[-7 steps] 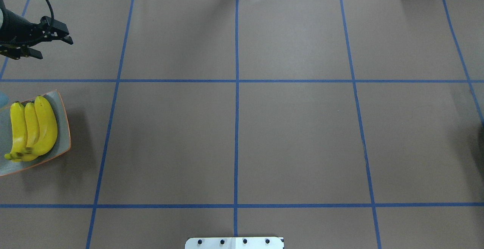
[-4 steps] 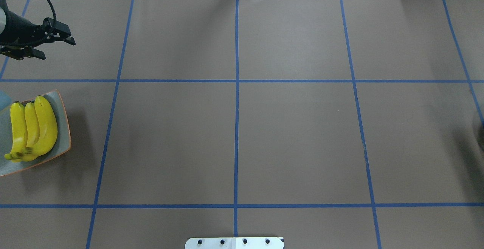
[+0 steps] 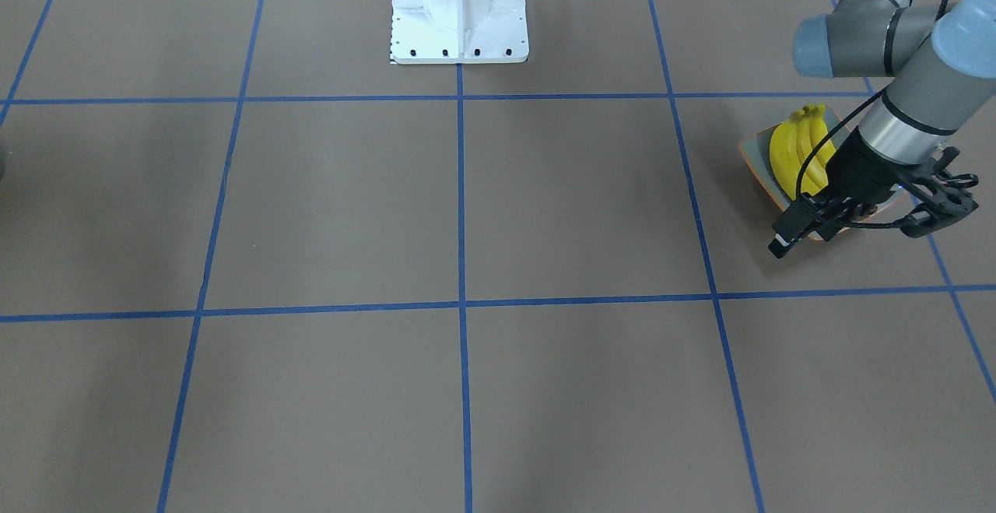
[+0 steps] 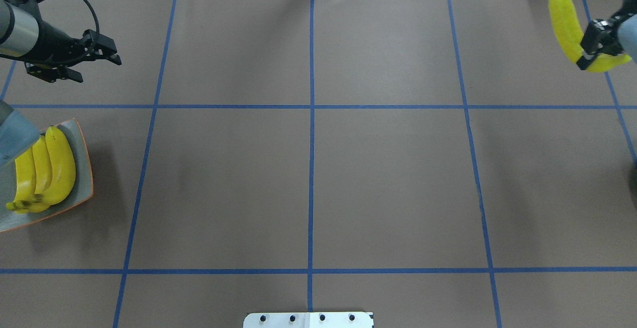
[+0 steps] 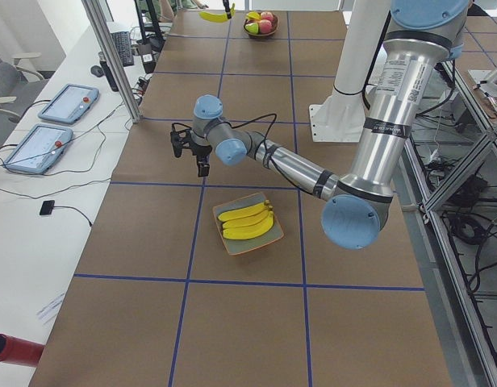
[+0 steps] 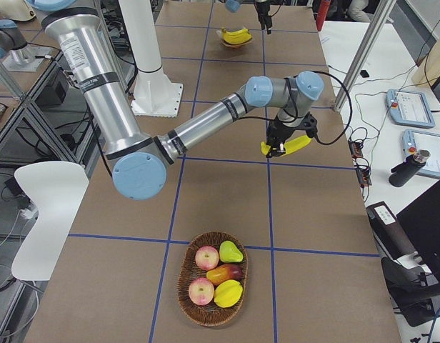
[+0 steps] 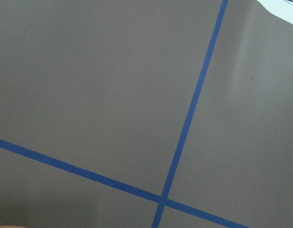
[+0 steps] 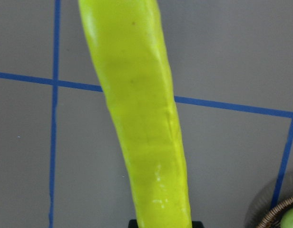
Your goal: Transfer all bananas from basket to plate
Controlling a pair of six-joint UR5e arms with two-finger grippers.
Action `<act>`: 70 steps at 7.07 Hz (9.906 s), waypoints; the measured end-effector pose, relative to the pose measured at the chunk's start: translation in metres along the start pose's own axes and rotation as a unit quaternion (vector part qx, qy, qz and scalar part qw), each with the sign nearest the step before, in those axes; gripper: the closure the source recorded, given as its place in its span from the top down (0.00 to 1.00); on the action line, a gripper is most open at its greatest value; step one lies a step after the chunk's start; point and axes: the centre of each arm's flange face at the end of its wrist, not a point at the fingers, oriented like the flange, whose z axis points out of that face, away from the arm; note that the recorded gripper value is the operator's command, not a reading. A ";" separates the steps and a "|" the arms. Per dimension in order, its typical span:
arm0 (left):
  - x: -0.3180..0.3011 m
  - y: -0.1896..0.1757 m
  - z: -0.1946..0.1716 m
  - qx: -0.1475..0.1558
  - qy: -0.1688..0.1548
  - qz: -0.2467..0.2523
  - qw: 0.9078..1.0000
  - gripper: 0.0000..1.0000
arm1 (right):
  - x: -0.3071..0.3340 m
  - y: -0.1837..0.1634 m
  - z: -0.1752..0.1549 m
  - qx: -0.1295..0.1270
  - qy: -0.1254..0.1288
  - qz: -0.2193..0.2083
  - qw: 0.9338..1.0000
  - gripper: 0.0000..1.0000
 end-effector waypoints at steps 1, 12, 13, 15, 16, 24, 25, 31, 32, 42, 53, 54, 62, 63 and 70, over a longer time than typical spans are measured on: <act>0.030 0.006 0.007 -0.007 0.012 0.015 1.000 1.00 | -0.051 -0.012 0.004 -0.007 -0.008 0.000 1.000 0.00; 0.249 0.230 0.013 -0.097 0.380 0.026 0.919 1.00 | -0.364 0.047 0.088 -0.051 -0.211 -0.114 0.969 0.00; 0.255 0.240 0.013 -0.101 0.388 0.019 0.916 1.00 | -0.367 0.049 0.090 -0.052 -0.213 -0.112 0.969 0.00; 0.265 0.254 0.017 -0.098 0.394 0.011 0.914 1.00 | -0.369 0.051 0.090 -0.053 -0.215 -0.107 0.969 0.00; 0.268 0.256 0.019 -0.097 0.392 0.009 0.915 1.00 | -0.370 0.052 0.088 -0.053 -0.216 -0.107 0.969 0.00; 0.288 0.260 0.034 -0.098 0.386 0.007 0.917 0.51 | -0.375 0.058 0.089 -0.055 -0.223 -0.111 0.967 0.00; 0.288 0.260 0.034 -0.098 0.386 0.007 0.917 0.28 | -0.376 0.059 0.088 -0.054 -0.224 -0.112 0.967 0.00; 0.287 0.266 0.039 -0.120 0.377 -0.033 0.918 0.00 | -0.377 0.059 0.092 -0.060 -0.222 -0.098 0.968 1.00; 0.287 0.266 0.039 -0.120 0.377 -0.035 0.918 0.00 | -0.379 0.060 0.091 -0.062 -0.222 -0.084 0.969 1.00; 0.267 0.253 0.084 -0.109 0.329 -0.041 0.937 0.00 | -0.253 0.039 -0.016 0.052 -0.232 0.014 0.971 1.00; -0.180 0.054 -0.031 -0.083 0.122 -0.013 0.989 0.00 | -0.054 0.036 0.080 0.159 -0.001 0.003 0.987 1.00; -0.219 0.058 -0.039 -0.086 0.111 0.000 0.990 0.00 | -0.052 0.037 0.081 0.158 -0.002 0.004 0.987 1.00; -0.318 0.073 -0.024 -0.111 0.078 0.079 0.988 0.00 | -0.045 0.042 0.087 0.151 -0.001 0.013 0.988 1.00; -0.322 0.073 -0.021 -0.112 0.075 0.082 0.988 0.00 | -0.045 0.042 0.087 0.151 -0.002 0.013 0.988 1.00; -0.314 0.085 0.005 -0.140 0.066 0.094 0.984 1.00 | -0.044 0.042 0.088 0.150 -0.001 0.014 0.989 1.00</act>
